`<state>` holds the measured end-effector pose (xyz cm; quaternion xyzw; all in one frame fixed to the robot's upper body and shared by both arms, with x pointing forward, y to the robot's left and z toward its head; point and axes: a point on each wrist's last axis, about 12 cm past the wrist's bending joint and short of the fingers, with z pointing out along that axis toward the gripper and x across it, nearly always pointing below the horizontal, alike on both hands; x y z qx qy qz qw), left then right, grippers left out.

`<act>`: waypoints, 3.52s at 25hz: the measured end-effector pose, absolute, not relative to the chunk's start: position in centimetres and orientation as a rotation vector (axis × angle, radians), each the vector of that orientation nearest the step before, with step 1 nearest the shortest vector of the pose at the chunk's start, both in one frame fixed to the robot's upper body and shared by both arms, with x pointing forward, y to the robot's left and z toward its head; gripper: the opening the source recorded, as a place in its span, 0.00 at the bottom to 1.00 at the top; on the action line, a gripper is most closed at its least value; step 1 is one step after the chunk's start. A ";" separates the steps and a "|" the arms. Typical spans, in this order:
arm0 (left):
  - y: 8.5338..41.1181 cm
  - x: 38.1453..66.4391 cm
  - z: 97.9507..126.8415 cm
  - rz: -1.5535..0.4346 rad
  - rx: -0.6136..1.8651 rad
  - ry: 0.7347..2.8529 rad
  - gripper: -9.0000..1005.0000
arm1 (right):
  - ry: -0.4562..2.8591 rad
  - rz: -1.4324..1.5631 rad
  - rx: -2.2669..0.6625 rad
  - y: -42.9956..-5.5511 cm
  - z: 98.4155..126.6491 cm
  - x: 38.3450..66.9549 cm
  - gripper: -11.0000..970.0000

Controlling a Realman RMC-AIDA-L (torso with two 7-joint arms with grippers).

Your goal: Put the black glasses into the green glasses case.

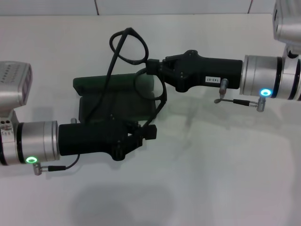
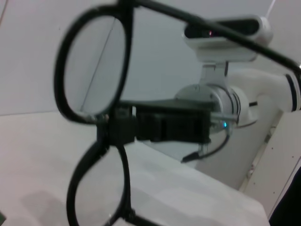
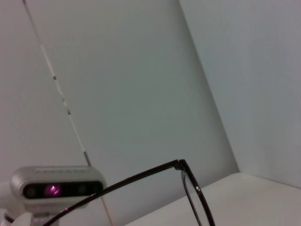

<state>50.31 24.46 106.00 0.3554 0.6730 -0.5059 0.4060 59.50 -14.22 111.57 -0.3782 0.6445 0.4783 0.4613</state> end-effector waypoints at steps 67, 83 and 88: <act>24.8 51.0 107.2 -1.316 0.900 1.676 0.01 | 1.233 0.545 -0.939 -23.9 111.3 58.4 0.05; 24.4 51.3 107.3 -1.323 0.909 1.679 0.01 | 1.086 0.481 -1.236 -19.5 110.2 57.6 0.05; 24.2 51.5 107.5 -1.322 0.915 1.674 0.01 | 1.060 0.535 -1.250 -18.4 110.1 57.0 0.05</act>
